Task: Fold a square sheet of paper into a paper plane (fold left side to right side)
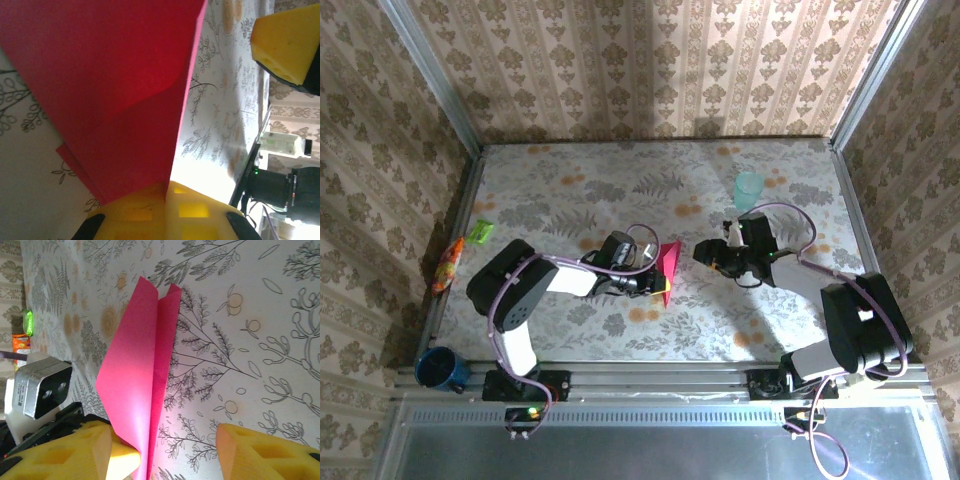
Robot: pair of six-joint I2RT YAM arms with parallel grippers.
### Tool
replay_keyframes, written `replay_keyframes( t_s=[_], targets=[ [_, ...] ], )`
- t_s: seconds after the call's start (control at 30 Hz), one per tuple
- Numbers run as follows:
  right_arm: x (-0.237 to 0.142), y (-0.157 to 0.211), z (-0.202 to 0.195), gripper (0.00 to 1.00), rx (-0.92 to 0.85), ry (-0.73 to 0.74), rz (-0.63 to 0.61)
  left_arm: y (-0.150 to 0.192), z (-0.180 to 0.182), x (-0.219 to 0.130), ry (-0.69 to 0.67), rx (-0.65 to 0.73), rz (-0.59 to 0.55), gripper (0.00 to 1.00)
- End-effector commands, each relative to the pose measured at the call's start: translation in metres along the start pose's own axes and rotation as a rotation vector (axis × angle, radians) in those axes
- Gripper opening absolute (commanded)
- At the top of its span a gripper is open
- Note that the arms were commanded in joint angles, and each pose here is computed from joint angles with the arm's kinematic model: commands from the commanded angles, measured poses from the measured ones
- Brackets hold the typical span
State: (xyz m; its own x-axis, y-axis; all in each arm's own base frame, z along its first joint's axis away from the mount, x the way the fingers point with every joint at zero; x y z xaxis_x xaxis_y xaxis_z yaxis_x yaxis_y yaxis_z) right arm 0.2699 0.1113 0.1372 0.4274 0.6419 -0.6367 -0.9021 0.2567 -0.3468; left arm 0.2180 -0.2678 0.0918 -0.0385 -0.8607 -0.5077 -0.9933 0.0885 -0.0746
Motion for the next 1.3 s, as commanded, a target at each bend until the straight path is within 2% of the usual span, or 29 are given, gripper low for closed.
replay_keyframes(
  t_s=[0.0, 0.4, 1.27],
  targets=[
    [0.005, 0.003, 0.004, 0.59, -0.023, -0.038, 0.009, -0.006, -0.005, 0.001, 0.086, 0.002, 0.004, 0.0],
    [0.035, 0.003, 0.019, 0.57, -0.005, -0.106, 0.029, -0.007, 0.005, 0.004, 0.154, -0.031, -0.037, 0.0],
    [0.073, -0.01, 0.016, 0.52, 0.016, -0.081, 0.048, -0.003, 0.016, 0.005, 0.184, -0.074, -0.05, 0.0]
  ],
)
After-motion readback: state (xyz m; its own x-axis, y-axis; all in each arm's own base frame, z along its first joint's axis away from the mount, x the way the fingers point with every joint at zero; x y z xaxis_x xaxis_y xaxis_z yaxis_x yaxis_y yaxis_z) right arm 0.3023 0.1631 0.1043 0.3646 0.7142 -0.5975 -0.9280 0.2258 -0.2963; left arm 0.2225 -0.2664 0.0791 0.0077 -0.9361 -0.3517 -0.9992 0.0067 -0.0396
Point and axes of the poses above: each hand's point on the last joint's axis, 136 mm out from that joint toward the fingers, its own x axis out along the fingers, its own z axis along the line the jaws close on, y = z × x, the point moved 10 cm from there along -x, back along the fingers, and after that the axes turned 6 degrees about -x, right-handed, at the moved point
